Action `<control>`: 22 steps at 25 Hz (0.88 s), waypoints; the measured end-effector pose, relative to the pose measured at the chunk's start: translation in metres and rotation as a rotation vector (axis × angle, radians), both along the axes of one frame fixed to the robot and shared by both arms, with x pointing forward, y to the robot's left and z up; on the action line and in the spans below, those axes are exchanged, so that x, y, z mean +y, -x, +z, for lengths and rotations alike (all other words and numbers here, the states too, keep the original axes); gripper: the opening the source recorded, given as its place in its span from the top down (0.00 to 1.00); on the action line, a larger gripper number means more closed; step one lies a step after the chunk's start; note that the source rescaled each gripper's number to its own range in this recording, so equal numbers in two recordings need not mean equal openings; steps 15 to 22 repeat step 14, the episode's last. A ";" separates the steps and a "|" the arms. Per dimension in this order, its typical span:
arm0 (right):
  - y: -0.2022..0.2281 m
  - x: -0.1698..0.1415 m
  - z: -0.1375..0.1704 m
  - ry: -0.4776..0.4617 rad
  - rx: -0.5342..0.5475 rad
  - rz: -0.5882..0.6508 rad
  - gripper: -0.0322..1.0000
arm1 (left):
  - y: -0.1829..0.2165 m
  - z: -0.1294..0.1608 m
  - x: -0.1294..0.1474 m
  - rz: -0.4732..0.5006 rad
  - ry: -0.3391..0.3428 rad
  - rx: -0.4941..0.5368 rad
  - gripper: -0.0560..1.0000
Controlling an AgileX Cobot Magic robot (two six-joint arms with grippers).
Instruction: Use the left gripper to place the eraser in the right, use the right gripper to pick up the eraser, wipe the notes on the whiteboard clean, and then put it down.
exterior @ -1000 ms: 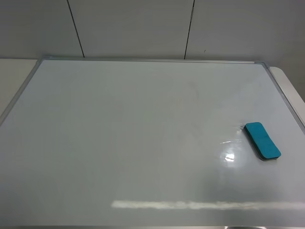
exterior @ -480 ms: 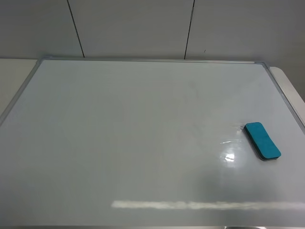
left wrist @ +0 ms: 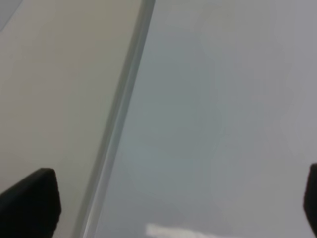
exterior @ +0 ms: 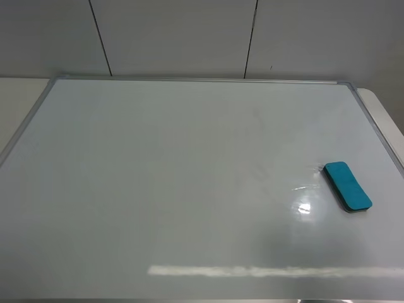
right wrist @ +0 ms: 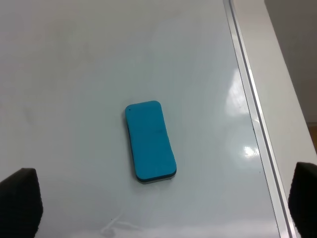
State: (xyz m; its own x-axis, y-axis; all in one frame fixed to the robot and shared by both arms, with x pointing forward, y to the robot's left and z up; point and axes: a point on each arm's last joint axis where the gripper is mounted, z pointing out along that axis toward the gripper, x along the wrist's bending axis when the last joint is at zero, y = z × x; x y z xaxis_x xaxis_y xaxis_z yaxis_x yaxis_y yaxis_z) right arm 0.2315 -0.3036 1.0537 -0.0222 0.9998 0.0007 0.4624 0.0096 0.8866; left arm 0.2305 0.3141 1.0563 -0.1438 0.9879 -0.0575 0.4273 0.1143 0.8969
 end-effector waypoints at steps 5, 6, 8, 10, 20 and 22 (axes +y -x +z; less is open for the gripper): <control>0.000 0.000 0.000 0.000 0.000 -0.012 0.00 | 0.000 0.000 0.000 0.000 0.000 0.000 0.00; 0.000 0.000 0.000 0.000 0.000 -0.026 0.00 | 0.000 0.000 0.000 0.000 0.000 0.000 0.00; 0.000 0.000 0.000 0.000 0.000 -0.052 0.00 | 0.000 0.000 0.000 0.000 0.000 0.000 0.00; 0.000 0.000 0.000 0.000 0.000 -0.053 0.00 | 0.000 0.000 0.000 0.000 0.000 0.000 0.00; 0.000 0.000 0.000 0.001 0.000 -0.043 0.00 | 0.000 0.000 0.000 0.000 0.000 0.000 0.00; 0.000 0.000 0.000 0.001 0.000 -0.043 0.00 | 0.000 0.000 0.000 0.000 0.000 0.000 0.00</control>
